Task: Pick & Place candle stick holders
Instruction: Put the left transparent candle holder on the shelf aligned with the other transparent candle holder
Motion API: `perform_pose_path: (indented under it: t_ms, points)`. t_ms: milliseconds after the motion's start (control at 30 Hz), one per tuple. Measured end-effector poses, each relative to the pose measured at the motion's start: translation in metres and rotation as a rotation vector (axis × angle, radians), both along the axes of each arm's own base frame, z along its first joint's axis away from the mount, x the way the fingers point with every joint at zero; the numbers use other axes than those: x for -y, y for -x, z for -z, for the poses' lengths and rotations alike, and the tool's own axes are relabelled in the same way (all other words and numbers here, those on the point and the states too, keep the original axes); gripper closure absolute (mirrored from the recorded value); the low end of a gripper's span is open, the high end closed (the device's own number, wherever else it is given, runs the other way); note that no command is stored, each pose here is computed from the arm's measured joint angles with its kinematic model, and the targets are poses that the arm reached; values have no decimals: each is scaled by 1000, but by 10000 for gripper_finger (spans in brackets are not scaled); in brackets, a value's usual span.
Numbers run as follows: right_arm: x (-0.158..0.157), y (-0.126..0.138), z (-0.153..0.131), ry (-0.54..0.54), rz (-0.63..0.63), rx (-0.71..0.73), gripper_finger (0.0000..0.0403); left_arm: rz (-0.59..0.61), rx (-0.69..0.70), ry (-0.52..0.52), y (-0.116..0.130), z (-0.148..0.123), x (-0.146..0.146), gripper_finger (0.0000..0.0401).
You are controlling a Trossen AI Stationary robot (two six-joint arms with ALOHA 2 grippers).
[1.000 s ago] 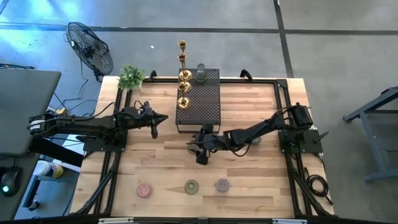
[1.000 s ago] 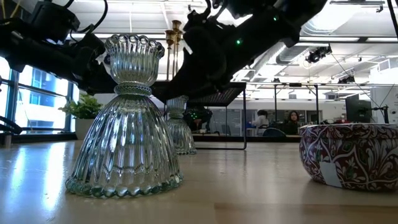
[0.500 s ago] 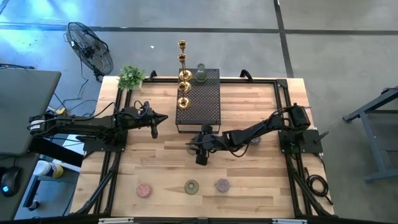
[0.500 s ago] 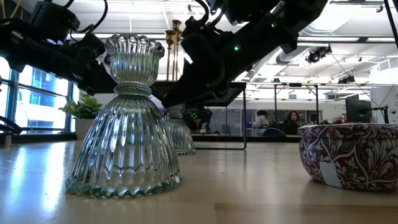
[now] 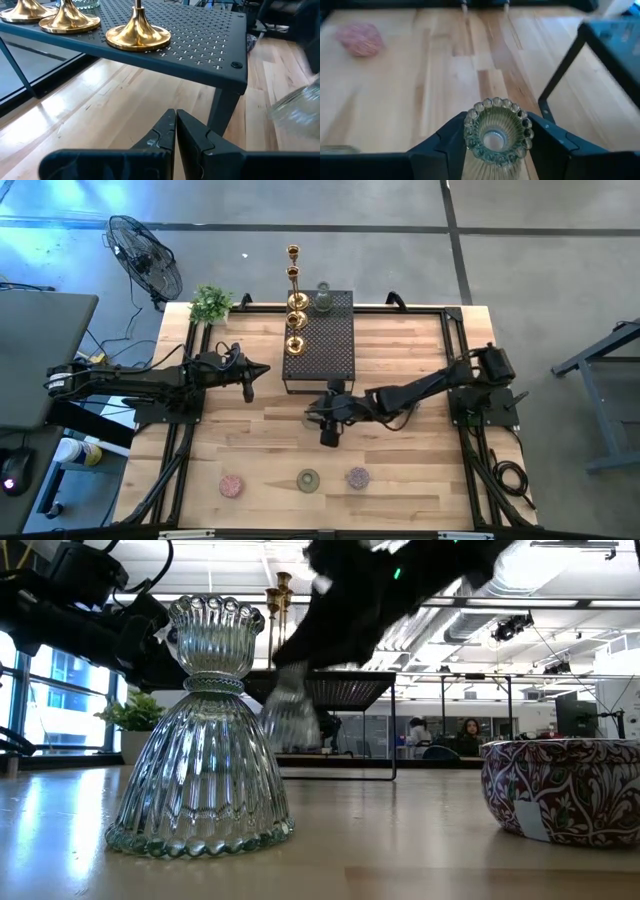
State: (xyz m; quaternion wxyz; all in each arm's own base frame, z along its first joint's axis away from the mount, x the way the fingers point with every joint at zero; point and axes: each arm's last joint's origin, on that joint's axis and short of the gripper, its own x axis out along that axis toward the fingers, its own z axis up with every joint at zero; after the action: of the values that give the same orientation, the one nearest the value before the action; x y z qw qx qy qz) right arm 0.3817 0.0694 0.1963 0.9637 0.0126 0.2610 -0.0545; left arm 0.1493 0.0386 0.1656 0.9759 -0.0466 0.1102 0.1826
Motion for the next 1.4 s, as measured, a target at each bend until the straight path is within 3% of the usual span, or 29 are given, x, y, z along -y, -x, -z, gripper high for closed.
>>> perform_pose_path:
  t_ms: [400, 633, 1033, 1167, 1400]
  points:
    - [-3, 47, -80, -25, -29, 84, 233, 0, -1, 0, 0, 0, 0, 391]
    - [46, 70, -123, 100, 93, 184, 230, 0, -5, 1, 0, 0, 0, 391]
    - [180, 70, -107, 112, 322, 156, 234, 0, -5, 1, 0, 1, 0, 391]
    - [200, 70, -99, 97, 342, 149, 229, 0, -5, 1, 0, 1, 0, 391]
    - [204, 69, -96, 90, 341, 147, 232, 0, -5, 1, 0, 1, 0, 391]
